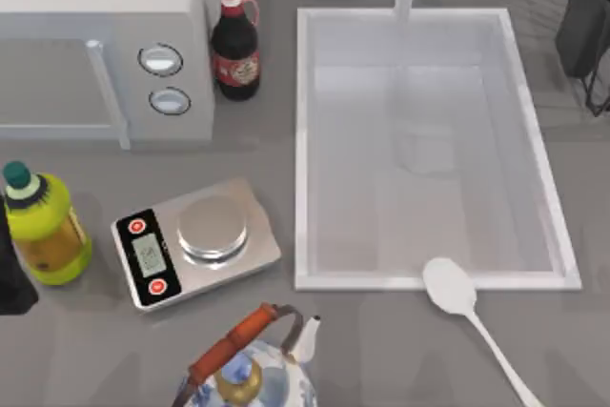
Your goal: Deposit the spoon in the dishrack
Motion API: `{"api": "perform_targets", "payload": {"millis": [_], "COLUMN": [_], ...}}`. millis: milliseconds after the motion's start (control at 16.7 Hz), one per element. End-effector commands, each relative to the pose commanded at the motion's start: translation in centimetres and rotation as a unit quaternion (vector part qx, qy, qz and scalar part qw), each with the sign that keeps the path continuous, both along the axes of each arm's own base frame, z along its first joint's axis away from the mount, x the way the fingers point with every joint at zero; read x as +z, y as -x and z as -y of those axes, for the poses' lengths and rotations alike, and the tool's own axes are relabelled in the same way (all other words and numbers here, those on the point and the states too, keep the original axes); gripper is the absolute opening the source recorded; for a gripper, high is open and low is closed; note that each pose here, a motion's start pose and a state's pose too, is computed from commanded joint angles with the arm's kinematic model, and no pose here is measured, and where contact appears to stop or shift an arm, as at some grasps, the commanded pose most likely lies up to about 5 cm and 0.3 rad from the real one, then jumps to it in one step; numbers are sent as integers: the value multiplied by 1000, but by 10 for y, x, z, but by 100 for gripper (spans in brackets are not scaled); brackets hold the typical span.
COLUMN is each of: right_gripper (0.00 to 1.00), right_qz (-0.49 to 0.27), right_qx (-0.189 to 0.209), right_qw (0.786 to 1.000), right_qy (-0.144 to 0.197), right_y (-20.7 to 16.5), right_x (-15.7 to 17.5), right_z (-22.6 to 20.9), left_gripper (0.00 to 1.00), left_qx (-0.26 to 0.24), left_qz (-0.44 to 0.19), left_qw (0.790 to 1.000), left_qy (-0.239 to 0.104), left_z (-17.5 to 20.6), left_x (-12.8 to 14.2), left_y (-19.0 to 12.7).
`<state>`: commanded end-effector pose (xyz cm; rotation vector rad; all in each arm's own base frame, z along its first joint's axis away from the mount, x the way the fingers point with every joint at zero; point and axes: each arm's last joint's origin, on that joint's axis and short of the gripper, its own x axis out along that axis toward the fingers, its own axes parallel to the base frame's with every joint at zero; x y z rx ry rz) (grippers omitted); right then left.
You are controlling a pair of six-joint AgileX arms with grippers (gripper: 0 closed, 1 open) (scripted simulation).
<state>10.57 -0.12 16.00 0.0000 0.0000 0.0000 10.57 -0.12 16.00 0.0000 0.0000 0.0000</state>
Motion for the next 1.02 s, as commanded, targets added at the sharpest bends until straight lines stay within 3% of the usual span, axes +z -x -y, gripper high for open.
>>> {"api": "perform_targets", "payload": {"millis": [300,600,780,1020], "right_gripper": [100,100,100,100], "right_qz": [-33,-198,-344,-519], "right_qx": [17,84,126,160], "right_qw": [999,977,930,837], "right_qy": [-3,-2,18,70], "right_y": [-1,-15,-34,-63], "right_x": [9,35,44,44], "right_z": [-4,-23,-45,-84], "left_gripper": [100,100,100,100], "left_qx": [0,0,0,0], "left_qz": [0,0,0,0], "left_qw": [1000,1000,1000,1000], "left_qy": [0,0,0,0], "left_z": [0,0,0,0], "left_x": [0,0,0,0], "left_y": [0,0,0,0]}}
